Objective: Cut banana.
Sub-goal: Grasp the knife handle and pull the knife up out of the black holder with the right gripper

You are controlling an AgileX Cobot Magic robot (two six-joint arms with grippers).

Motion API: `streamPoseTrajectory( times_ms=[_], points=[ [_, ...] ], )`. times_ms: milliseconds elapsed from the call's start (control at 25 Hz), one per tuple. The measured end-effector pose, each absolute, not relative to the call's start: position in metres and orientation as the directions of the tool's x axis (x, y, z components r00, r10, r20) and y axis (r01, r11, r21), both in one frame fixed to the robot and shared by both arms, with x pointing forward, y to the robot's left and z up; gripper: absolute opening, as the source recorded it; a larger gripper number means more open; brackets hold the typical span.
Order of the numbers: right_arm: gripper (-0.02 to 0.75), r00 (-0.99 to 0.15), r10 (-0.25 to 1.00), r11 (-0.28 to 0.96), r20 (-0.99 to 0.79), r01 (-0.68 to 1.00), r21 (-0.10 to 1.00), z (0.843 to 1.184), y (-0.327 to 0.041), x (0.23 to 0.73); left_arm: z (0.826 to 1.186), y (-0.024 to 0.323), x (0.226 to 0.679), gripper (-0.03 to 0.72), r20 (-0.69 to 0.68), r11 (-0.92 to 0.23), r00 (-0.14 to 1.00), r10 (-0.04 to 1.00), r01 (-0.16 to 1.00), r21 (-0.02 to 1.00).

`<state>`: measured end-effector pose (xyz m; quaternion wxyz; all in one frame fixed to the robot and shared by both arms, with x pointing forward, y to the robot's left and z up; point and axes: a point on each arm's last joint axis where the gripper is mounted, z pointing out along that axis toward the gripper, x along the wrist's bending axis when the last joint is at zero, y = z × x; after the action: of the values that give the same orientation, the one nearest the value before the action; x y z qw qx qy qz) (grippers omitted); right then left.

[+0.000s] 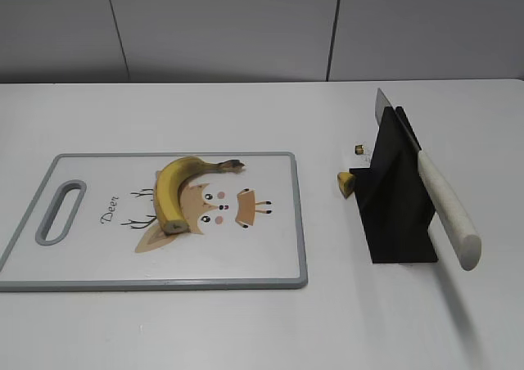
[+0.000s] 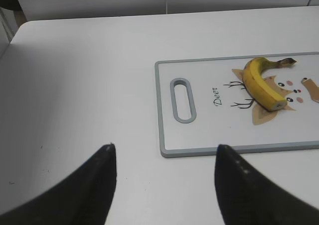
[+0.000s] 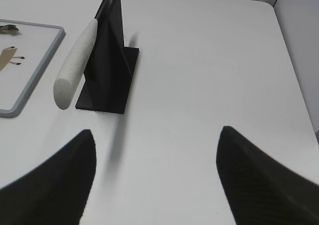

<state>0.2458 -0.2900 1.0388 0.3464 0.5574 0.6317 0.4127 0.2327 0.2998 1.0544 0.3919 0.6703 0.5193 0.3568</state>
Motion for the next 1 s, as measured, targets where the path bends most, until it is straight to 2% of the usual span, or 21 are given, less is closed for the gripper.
streamPoseTrajectory(
  times_ms=[1000],
  points=[
    [0.57, -0.139, 0.99, 0.038, 0.022, 0.418, 0.908, 1.0388, -0.29, 0.2458, 1.0544, 0.2998, 0.2327, 0.581, 0.071, -0.153, 0.206, 0.976, 0.417, 0.896]
  ],
)
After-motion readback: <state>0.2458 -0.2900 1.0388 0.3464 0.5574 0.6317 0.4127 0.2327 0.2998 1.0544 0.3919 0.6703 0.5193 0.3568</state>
